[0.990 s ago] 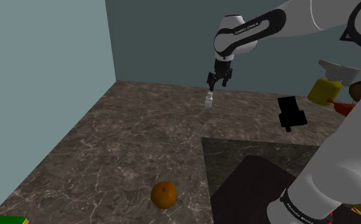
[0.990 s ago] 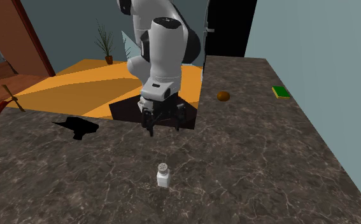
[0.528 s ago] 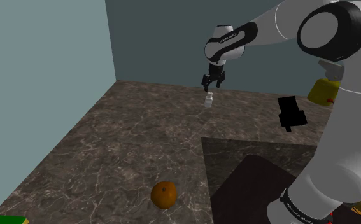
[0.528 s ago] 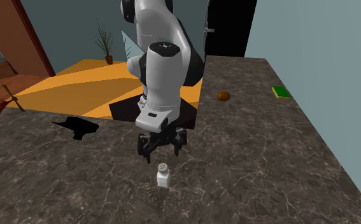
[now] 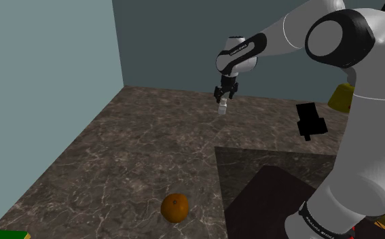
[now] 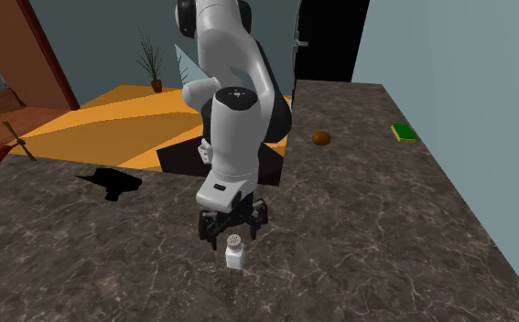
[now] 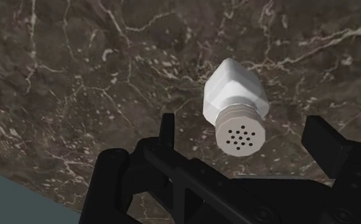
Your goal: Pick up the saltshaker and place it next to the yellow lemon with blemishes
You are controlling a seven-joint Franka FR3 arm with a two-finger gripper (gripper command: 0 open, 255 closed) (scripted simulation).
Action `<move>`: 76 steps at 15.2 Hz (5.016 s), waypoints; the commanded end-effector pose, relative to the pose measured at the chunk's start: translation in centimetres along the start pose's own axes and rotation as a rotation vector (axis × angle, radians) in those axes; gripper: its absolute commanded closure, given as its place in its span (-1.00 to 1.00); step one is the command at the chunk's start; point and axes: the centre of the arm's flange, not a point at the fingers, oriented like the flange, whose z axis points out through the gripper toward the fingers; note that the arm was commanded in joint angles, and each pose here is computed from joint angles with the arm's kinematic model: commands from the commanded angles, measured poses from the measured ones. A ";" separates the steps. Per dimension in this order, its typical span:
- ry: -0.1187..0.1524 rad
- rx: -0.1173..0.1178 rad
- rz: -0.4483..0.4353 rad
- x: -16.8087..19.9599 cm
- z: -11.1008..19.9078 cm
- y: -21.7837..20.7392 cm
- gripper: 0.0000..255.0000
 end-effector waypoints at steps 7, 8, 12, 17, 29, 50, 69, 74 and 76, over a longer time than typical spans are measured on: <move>0.001 0.000 0.000 0.0 0.2 0.0 -1.00; 0.001 0.000 0.000 0.0 0.2 0.0 1.00; 0.001 0.000 0.000 0.0 0.2 0.0 1.00; 0.001 0.000 0.000 0.0 0.2 0.0 1.00; 0.001 0.000 0.000 0.5 -6.1 0.6 1.00; 0.001 0.000 0.000 0.3 -16.3 0.7 1.00; 0.001 0.000 0.000 -16.9 -19.5 -17.3 1.00; 0.001 0.000 0.000 -21.4 -20.3 -22.0 1.00; 0.001 0.000 0.000 -23.2 -20.6 -23.9 1.00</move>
